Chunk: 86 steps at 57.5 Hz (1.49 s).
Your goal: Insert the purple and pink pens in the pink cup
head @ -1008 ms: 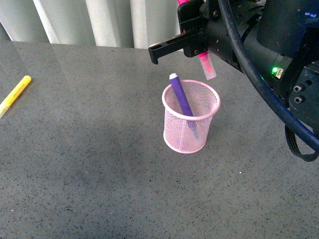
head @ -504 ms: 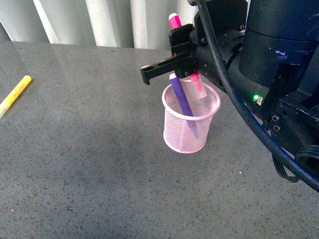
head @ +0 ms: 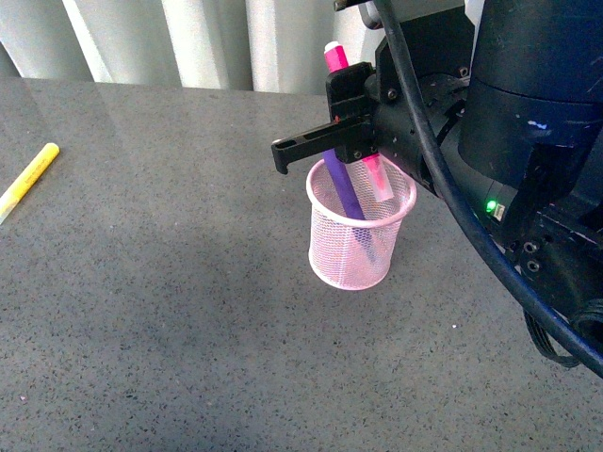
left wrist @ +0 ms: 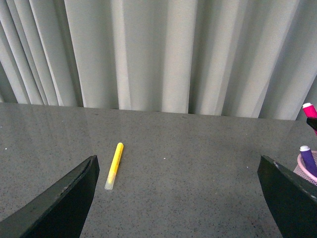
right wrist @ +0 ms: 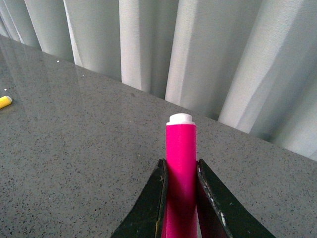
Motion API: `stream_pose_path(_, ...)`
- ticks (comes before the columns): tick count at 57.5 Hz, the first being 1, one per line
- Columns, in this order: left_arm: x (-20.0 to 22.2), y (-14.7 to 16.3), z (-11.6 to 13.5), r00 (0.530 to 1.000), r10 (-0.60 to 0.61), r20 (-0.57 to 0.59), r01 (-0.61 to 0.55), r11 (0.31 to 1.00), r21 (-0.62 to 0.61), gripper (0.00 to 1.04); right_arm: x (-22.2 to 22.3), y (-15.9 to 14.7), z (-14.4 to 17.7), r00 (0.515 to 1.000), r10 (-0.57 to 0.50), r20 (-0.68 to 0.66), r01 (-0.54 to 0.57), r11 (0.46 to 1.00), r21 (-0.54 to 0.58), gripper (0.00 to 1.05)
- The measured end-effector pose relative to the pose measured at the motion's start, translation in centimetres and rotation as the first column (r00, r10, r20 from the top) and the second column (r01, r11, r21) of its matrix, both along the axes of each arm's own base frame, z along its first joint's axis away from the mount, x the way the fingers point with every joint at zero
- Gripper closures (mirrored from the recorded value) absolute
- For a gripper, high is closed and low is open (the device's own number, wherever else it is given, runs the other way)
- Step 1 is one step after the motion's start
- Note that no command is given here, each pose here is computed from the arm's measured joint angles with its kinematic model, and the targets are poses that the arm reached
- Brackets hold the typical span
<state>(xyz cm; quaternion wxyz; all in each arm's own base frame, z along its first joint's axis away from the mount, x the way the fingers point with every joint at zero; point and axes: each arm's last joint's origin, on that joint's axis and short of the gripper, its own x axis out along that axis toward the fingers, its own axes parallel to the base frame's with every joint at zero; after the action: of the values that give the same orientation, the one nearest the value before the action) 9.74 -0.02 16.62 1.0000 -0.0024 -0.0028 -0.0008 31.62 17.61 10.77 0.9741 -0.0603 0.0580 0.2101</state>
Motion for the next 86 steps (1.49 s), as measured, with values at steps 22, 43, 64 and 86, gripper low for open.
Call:
stream_pose_path(22, 0.0, 0.0, 0.0, 1.000, 0.000, 0.000, 0.000, 1.000, 0.000, 0.07, -0.9, 0.0, -0.8, 0.999, 0.013, -0.048, -0.014, 1.000, -0.006, 0.34)
stream_pose_path(43, 0.0, 0.0, 0.0, 1.000, 0.000, 0.000, 0.000, 1.000, 0.000, 0.07, -4.1, -5.6, 6.0, 0.962, -0.259, -0.084, 0.263, 0.964, 0.042, 0.07)
stream_pose_path(64, 0.0, 0.0, 0.0, 1.000, 0.001, 0.000, -0.001, 1.000, 0.000, 0.07, -8.3, -11.0, 7.6, 0.914, -0.402, -0.043, 0.405, 0.908, 0.112, 0.19)
stream_pose_path(86, 0.0, 0.0, 0.0, 1.000, 0.001, 0.000, -0.001, 1.000, 0.000, 0.07, -13.6, -15.1, 6.6, 0.911, -0.405, 0.075, 0.393, 0.909, 0.137, 0.96)
